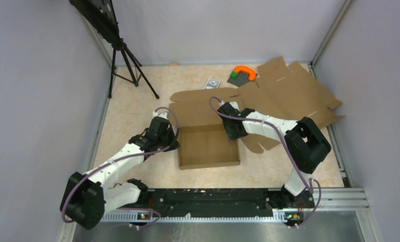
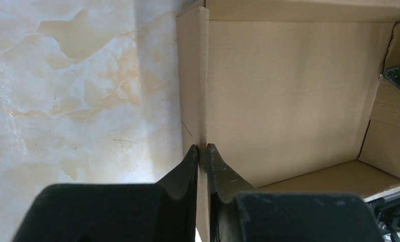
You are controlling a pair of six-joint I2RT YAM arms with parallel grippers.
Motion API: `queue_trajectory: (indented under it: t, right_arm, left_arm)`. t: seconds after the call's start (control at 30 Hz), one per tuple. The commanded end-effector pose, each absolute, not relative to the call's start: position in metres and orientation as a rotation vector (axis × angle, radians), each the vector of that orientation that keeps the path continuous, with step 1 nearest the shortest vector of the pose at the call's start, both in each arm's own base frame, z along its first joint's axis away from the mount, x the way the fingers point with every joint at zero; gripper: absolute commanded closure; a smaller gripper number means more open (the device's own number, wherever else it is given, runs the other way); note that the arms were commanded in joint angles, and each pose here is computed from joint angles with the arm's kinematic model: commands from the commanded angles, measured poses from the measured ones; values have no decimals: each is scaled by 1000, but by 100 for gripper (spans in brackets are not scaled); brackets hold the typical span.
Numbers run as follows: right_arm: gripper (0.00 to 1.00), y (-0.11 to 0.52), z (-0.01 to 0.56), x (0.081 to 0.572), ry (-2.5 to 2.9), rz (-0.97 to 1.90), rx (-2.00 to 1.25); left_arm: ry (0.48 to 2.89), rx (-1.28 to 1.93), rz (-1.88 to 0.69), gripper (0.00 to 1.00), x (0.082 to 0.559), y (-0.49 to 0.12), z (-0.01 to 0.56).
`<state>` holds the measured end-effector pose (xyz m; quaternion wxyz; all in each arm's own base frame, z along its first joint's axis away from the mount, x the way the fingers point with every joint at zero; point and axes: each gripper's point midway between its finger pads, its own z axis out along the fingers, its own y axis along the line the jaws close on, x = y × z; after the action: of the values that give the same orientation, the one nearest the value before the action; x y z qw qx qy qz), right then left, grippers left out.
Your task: Fold the paper box
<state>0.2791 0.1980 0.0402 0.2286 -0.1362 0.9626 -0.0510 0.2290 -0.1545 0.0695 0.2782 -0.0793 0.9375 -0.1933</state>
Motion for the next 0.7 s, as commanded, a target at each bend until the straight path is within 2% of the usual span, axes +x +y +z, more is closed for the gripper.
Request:
queue_trajectory:
  t: [0.0,0.1,0.3,0.47,0.5,0.57,0.6,0.67]
  right_arm:
    - [57,203,47,285,2639,-121,-360]
    - [66,196,45,282,2642,-151,-365]
    - [63,192,33,277,2676,-203,-411]
    - [68,191,31,276,2679,-228,-429]
    - [72,192,31,275,2678,-225,-430]
    - [95,193,32,275,2678,-219,-433]
    - [100,193,31,275,2677,-220,-433]
    - [100,194,32,276,2673,-208,-429]
  left_arm:
    - [2489,-201,-512,91,235,-155,81]
    - [2488,-202,-511,91,236,-154,81]
    - [2476,-213,-479,91,240,-151,82]
    - [2477,-211,-477,91,239,-151,82]
    - [2476,-211,-477,91,240,-151,82]
    - [2476,-210,-474,91,239,-151,82]
    - [2478,-211,-472,91,239,-151,81]
    - [2479,-209,-472,91,239,-151,81]
